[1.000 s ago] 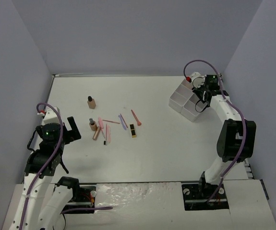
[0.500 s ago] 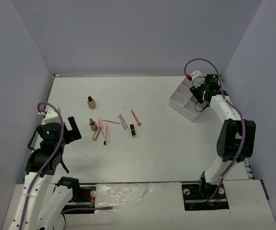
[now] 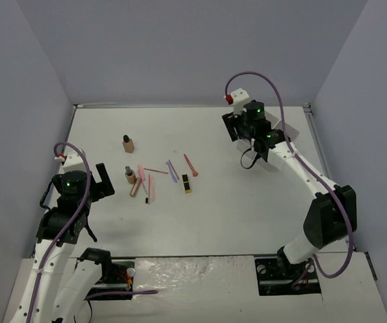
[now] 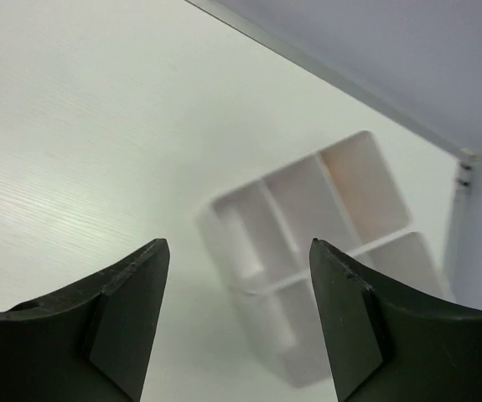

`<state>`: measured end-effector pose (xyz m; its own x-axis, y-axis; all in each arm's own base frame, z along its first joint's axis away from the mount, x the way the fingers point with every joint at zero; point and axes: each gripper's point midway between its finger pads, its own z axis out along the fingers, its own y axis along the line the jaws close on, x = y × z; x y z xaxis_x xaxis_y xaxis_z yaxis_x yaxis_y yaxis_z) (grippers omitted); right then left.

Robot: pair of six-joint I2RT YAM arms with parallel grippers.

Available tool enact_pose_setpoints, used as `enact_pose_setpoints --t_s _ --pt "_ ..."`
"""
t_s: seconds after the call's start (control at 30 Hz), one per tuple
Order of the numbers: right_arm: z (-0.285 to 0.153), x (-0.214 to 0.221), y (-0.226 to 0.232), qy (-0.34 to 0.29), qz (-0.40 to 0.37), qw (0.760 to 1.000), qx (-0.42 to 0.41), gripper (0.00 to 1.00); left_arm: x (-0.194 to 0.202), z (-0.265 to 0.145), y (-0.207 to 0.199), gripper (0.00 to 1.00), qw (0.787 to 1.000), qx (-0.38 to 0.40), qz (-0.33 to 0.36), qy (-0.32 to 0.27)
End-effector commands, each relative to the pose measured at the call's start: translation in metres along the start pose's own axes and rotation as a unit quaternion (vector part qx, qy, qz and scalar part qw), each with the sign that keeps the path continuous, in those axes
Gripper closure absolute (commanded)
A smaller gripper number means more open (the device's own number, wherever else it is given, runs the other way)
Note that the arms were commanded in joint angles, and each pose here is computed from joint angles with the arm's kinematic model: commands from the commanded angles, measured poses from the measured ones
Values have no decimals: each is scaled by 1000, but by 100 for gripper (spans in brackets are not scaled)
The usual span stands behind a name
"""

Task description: Organize the makeup

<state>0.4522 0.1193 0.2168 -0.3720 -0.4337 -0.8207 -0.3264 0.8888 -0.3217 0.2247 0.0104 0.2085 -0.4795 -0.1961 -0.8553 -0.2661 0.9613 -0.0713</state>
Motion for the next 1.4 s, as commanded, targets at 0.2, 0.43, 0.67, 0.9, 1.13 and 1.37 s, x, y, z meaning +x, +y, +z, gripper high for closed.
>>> enact_pose_setpoints --t_s 0.2,0.43,0.67,0.9,1.13,1.37 --pt "-22 23 216 46 174 978 -106 35 -23 -2 0 3 999 -9 -18 -29" --pt "-9 52 264 82 162 975 -131 38 -23 -1 0 3 999 -9 -17 -26" --pt "7 80 285 114 158 971 -138 41 -21 0 -1 3 1000 -8 -16 -22" --pt "17 93 291 121 153 972 -133 44 -21 1 -2 3 1000 -6 -16 -21" --pt "21 95 286 114 151 975 -113 58 -20 3 -3 3 1000 -5 -13 -15" --pt "22 94 284 110 146 977 -111 79 -20 3 -4 3 1000 -3 -13 -15"
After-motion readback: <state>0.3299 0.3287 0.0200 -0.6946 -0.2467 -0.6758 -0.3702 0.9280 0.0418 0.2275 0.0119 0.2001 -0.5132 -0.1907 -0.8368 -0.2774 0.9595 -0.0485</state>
